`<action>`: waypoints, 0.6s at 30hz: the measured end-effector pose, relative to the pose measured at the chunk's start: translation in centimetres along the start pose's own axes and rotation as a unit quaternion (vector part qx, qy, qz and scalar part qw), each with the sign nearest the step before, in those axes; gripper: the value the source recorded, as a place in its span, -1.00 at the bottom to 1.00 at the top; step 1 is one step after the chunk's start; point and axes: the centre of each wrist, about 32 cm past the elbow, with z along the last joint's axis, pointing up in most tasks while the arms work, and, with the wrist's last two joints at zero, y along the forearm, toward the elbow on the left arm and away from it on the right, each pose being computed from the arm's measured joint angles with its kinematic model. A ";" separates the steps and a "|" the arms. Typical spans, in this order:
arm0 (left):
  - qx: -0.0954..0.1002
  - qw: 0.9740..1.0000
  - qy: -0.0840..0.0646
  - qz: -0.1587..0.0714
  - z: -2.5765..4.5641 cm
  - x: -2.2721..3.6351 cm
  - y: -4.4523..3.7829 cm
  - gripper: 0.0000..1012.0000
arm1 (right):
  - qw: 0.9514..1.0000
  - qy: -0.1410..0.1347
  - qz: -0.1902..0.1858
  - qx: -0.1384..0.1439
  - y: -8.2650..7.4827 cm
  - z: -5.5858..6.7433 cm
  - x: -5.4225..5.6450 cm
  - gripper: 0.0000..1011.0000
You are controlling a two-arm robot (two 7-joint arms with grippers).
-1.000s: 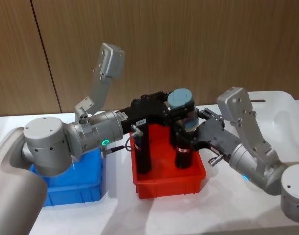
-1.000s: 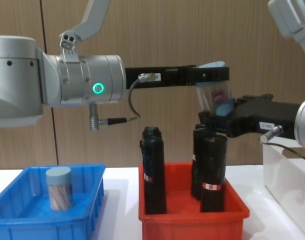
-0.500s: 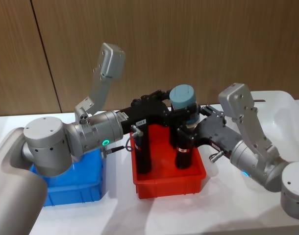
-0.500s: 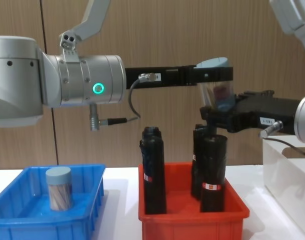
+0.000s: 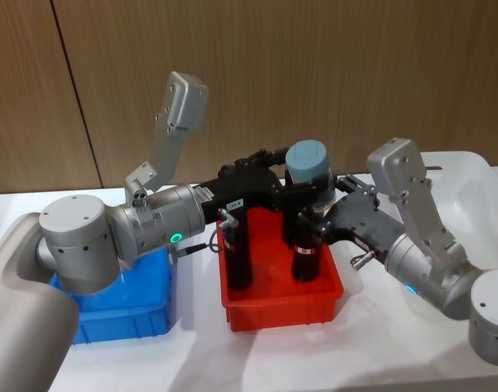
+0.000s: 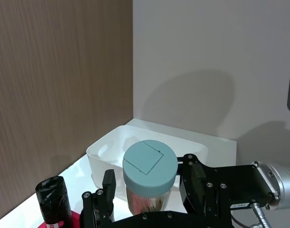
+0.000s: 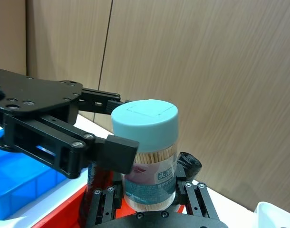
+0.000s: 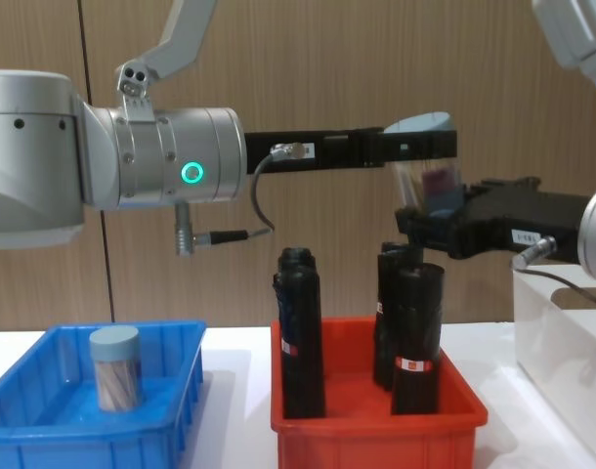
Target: Pick the cotton swabs from the blue box and place them into the white box.
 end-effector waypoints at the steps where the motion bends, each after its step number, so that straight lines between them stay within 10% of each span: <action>1: 0.000 1.000 0.000 0.000 0.00 0.00 0.00 0.98 | 1.000 0.000 -0.001 -0.001 0.0 -0.1 0.0 0.24; 18: 0.000 1.000 0.000 0.000 0.00 0.00 0.00 0.98 | 0.997 0.014 -0.064 -0.034 -0.2 -2.3 1.9 0.24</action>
